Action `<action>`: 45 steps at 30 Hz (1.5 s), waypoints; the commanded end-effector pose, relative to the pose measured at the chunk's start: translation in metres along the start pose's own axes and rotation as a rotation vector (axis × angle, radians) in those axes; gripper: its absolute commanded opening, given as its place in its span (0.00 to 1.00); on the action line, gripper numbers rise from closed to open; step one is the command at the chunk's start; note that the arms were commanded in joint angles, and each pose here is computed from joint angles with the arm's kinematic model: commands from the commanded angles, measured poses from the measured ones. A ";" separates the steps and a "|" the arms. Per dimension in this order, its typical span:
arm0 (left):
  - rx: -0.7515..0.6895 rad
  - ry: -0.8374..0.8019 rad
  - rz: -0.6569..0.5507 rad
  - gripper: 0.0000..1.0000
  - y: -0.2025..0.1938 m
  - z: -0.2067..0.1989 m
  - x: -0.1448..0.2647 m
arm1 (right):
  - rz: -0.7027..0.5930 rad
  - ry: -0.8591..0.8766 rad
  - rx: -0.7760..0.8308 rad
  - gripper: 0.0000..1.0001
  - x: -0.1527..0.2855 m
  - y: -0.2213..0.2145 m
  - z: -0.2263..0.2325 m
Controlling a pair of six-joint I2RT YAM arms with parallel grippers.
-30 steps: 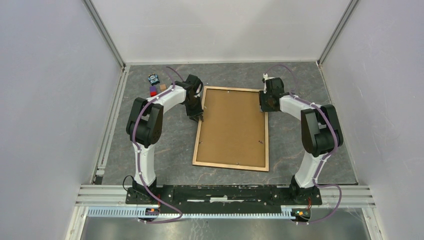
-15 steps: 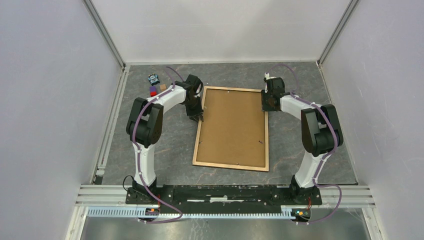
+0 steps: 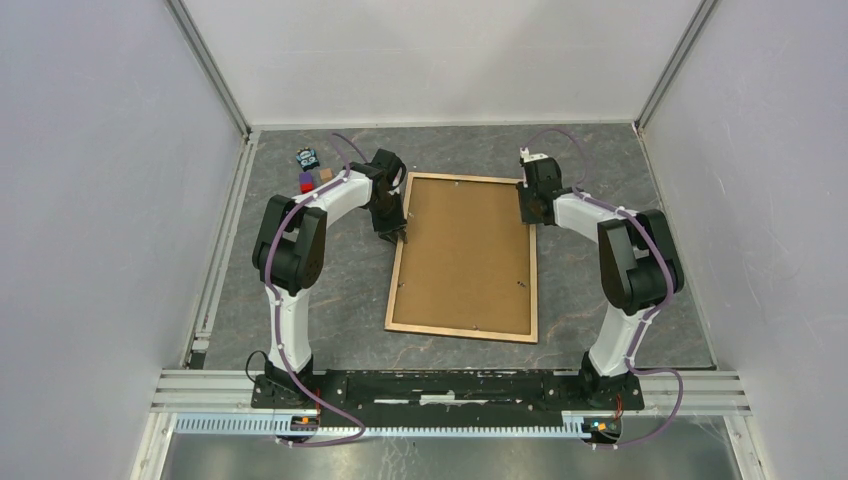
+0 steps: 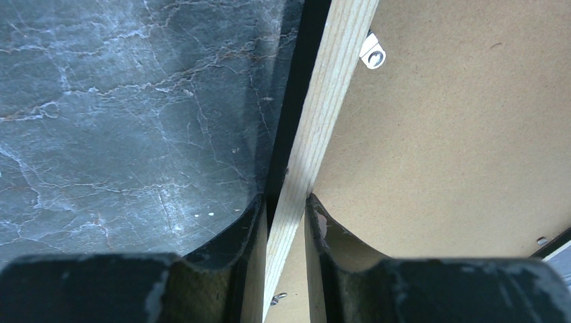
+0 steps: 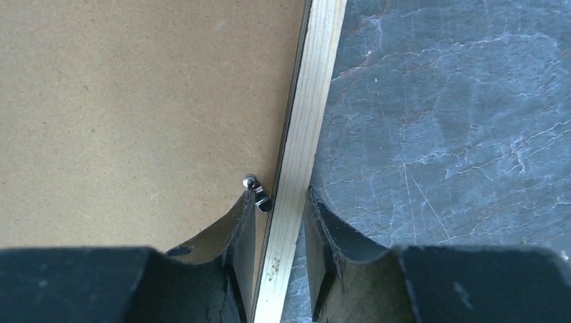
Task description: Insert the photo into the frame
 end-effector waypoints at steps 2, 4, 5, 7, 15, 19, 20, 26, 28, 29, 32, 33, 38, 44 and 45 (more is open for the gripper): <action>0.042 -0.052 0.013 0.26 0.002 -0.015 -0.008 | 0.130 0.044 0.182 0.00 -0.027 -0.053 0.019; 0.042 -0.050 0.013 0.26 0.002 -0.015 -0.008 | 0.134 0.061 0.193 0.00 -0.028 -0.054 0.021; 0.043 -0.049 0.014 0.26 0.002 -0.014 -0.009 | 0.137 0.066 0.222 0.00 -0.028 -0.053 0.020; 0.043 -0.050 0.013 0.26 0.001 -0.014 -0.008 | 0.133 0.088 0.241 0.00 -0.026 -0.051 0.022; 0.042 -0.051 0.013 0.26 0.002 -0.015 -0.008 | 0.122 0.102 0.308 0.00 -0.016 -0.048 0.021; 0.039 -0.045 0.012 0.26 0.002 -0.014 -0.010 | 0.107 0.092 0.319 0.00 -0.010 -0.040 0.020; 0.039 -0.044 0.011 0.26 0.002 -0.014 -0.010 | 0.107 0.090 0.322 0.00 -0.008 -0.039 0.020; 0.028 -0.049 0.014 0.26 0.003 -0.014 -0.010 | 0.086 0.013 0.354 0.01 0.009 -0.028 0.019; 0.014 -0.051 0.007 0.27 0.003 -0.014 -0.008 | 0.068 0.008 0.321 0.19 0.017 -0.023 0.018; 0.006 -0.054 0.000 0.28 0.005 -0.015 -0.006 | 0.065 -0.009 0.303 0.31 0.023 -0.021 0.015; -0.029 -0.046 -0.034 0.34 0.010 -0.015 0.002 | 0.048 -0.018 0.285 0.47 0.035 -0.015 0.011; -0.042 -0.032 -0.046 0.35 0.012 -0.014 0.006 | 0.042 -0.033 0.274 0.51 0.039 -0.012 0.008; -0.093 0.028 -0.124 0.42 0.023 -0.008 0.021 | 0.027 -0.043 0.221 0.59 0.045 -0.003 0.000; -0.125 0.115 -0.163 0.49 0.032 0.003 0.023 | -0.028 0.032 0.067 0.66 0.046 0.001 -0.004; -0.127 0.117 -0.155 0.50 0.031 0.003 0.020 | -0.050 0.025 0.056 0.66 0.049 0.004 -0.006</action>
Point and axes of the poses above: each gripper's point midway between its finger pads, its own x axis back along the fingers, its own z axis along the line the jaws close on, y = z × x, the point moved 4 cm from there along x, back along the fingers, and after that the axes turned 12 degrees about x, right-handed, at the moved point
